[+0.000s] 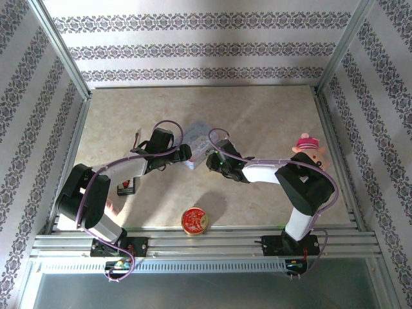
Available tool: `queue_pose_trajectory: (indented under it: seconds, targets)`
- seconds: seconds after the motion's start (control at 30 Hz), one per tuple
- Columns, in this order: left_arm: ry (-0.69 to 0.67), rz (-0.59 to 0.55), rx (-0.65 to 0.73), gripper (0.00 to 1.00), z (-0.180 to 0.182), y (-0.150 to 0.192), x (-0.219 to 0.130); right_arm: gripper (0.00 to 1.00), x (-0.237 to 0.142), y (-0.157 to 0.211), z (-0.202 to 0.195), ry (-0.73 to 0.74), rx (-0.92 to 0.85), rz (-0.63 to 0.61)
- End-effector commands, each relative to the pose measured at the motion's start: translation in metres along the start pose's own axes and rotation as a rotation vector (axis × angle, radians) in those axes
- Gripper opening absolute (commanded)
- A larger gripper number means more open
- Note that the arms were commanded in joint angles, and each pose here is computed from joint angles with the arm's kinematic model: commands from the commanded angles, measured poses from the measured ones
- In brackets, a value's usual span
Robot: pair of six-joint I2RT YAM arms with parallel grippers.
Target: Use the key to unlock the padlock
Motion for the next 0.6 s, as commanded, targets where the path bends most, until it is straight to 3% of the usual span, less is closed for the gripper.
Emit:
queue_pose_trajectory:
  seconds: [0.0, 0.57]
  targets:
    - [-0.155, 0.116, 0.005, 0.92, 0.0314, 0.0286, 0.0107, 0.02, 0.0031, -0.0062, -0.0086, 0.016, 0.031, -0.040]
    - [-0.160, 0.122, 0.000, 0.92, 0.0337, 0.0292, 0.0124, 0.02, 0.0032, -0.0111, -0.0081, -0.012, 0.052, -0.055]
Point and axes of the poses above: each hand's point on the last joint's axis, 136 mm out from that joint toward the fingers, its own x axis out along the fingers, its own z axis along the line the jaws close on, y = z × x, the point moved 7 cm from there along -x, back along the fingers, and after that the axes turned 5 degrees about -x, right-handed, at the moved point
